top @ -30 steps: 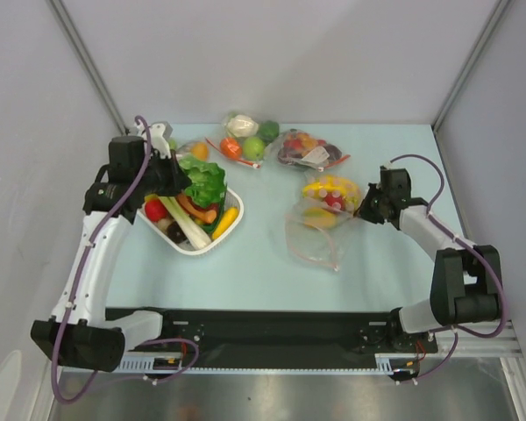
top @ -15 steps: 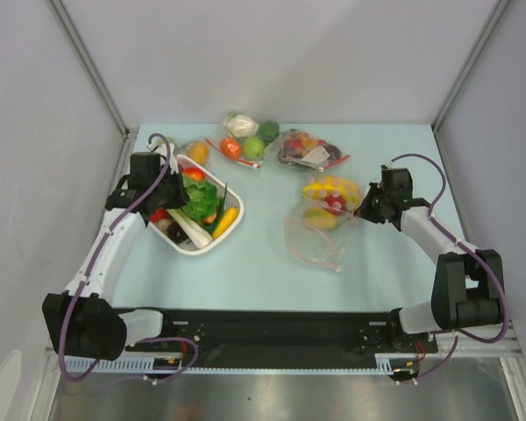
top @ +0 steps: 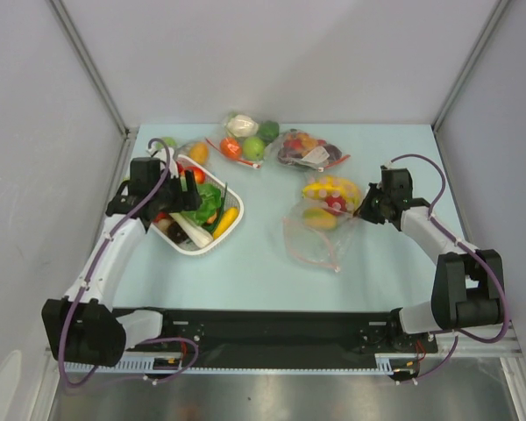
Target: Open the zip-top bag and remove the fake food
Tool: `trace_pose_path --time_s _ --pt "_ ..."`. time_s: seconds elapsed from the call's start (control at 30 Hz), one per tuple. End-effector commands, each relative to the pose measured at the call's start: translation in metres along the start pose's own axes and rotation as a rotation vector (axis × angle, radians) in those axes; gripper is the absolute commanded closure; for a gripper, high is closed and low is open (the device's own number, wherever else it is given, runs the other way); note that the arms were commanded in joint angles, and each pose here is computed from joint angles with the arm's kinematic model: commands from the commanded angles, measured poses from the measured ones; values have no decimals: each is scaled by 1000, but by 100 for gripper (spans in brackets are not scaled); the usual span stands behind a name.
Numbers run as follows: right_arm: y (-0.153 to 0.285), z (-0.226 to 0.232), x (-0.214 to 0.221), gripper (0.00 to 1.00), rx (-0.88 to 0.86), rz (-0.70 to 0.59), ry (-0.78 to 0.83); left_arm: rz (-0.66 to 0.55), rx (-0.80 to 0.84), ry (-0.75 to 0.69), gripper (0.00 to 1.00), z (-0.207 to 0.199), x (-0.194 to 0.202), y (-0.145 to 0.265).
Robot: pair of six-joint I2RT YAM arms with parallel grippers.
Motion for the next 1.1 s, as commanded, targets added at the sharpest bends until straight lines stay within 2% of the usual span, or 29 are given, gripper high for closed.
trace_pose_path --time_s 0.0,0.03,0.13,0.3,0.4,0.5,0.53,0.63,0.73,0.9,0.97,1.07 --pt "9 11 -8 100 -49 -27 14 -103 10 -3 14 -2 -23 20" --pt "9 11 -9 100 -49 -29 16 -113 15 -3 9 -3 -25 22" --pt "10 14 -9 100 -59 -26 21 -171 17 -7 8 -5 -38 39" --pt "13 20 -8 100 -74 -21 28 -296 9 -48 8 -10 -59 71" --pt "14 24 -5 100 -81 -17 31 -352 29 -107 10 -29 -73 81" --pt "15 29 -2 100 -92 -11 32 -381 147 -183 11 -75 -81 84" --pt "16 31 -1 100 -97 -9 35 -386 266 -224 10 -106 -79 84" --pt "17 35 1 100 -103 -2 38 -377 526 -348 10 -165 -58 86" --pt "19 39 2 100 -115 -3 31 -355 699 -415 11 -196 -33 82" --pt "22 45 3 100 -127 -2 29 -257 874 -431 18 -221 -5 78" --pt "23 46 3 100 -130 -1 27 -221 893 -425 20 -225 6 70" --pt "24 47 6 100 -137 9 24 -154 896 -424 30 -231 23 50"
Point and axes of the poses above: each gripper's point midway between its finger pads, its own y axis back along the fingers, its own z axis along the line the jaws close on, x = y × z, the point moved 5 cm from there along y, back along the fingers, and after that the axes turned 11 degrees about -y, right-handed, at the moved point
